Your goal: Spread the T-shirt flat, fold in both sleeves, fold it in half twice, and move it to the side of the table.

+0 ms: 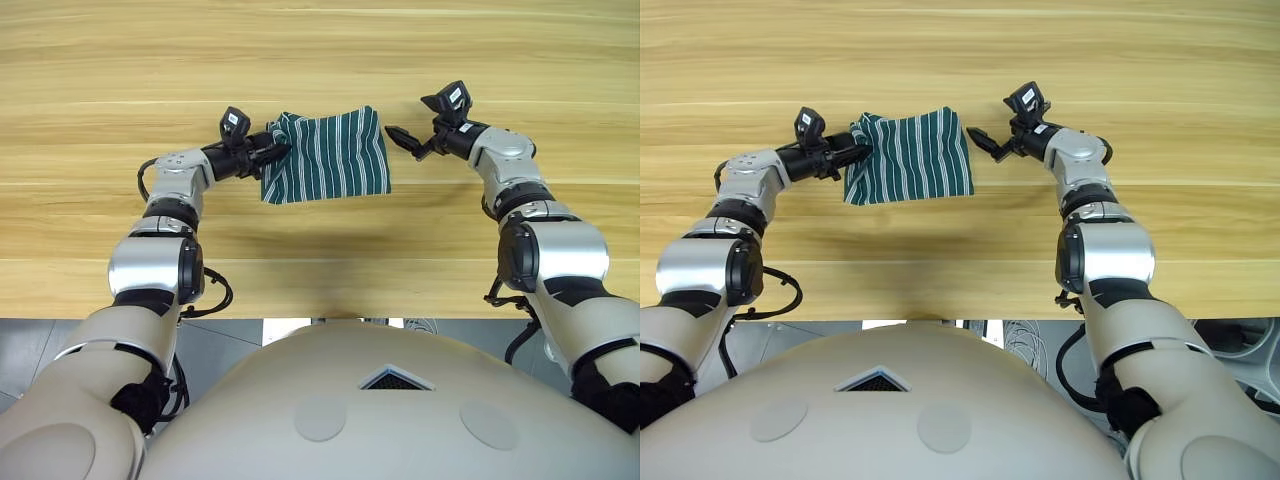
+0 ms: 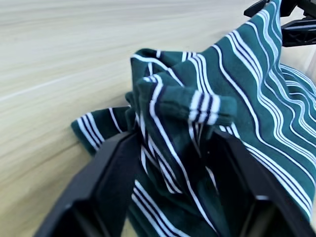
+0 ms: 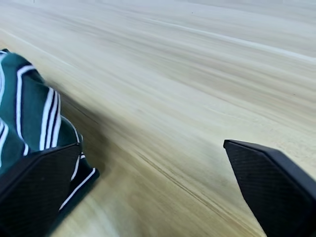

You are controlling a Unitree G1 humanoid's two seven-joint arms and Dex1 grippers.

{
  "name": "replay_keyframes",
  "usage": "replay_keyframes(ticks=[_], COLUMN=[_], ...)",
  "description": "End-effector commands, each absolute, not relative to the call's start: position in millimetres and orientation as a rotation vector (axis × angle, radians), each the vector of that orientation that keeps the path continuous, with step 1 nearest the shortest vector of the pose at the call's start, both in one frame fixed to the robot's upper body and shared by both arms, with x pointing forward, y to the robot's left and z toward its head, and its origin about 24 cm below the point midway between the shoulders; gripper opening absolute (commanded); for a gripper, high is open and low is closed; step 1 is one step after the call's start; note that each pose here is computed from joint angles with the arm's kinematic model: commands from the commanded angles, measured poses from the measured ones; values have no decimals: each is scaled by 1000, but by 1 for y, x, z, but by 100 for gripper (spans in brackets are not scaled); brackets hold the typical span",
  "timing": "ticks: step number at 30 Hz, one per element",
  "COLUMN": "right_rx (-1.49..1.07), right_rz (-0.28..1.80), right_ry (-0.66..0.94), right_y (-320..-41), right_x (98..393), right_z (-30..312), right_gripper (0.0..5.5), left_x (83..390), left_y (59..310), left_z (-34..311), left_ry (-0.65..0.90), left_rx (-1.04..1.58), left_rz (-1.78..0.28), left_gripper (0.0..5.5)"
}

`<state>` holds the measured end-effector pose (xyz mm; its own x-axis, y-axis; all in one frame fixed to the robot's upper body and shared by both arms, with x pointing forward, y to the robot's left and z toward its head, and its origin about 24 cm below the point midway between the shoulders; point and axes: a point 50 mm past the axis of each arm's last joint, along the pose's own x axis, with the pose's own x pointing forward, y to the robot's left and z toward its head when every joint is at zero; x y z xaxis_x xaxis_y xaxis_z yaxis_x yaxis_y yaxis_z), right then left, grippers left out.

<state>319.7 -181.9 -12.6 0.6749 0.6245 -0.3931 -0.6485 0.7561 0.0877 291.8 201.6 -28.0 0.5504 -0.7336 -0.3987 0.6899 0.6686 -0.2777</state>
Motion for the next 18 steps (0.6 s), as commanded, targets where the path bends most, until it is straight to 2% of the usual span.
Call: replay_keyframes(ticks=[1,5,8,13,16,18], right_rx=[-49,-28,-87,-243,-280,-305], right_rz=[731,796,919,1159,1308,1384], right_ry=[325,181,64,-40,-69,-52], right_y=[-185,-182,-168,-137,-114,-97], right_x=[329,330,329,320,315,313], right_z=[4,18,28,34,35,33], right_gripper=[540,540,540,540,540,540], left_x=[286,277,270,264,268,274], left_y=[227,264,285,299,302,301], left_z=[-26,-15,-12,-13,-2,6], left_ry=[514,455,451,450,352,257], left_rx=[-79,-67,26,121,89,75], left_rz=[-786,-700,-638,-539,-513,-498], left_gripper=[290,357,408,492,534,539])
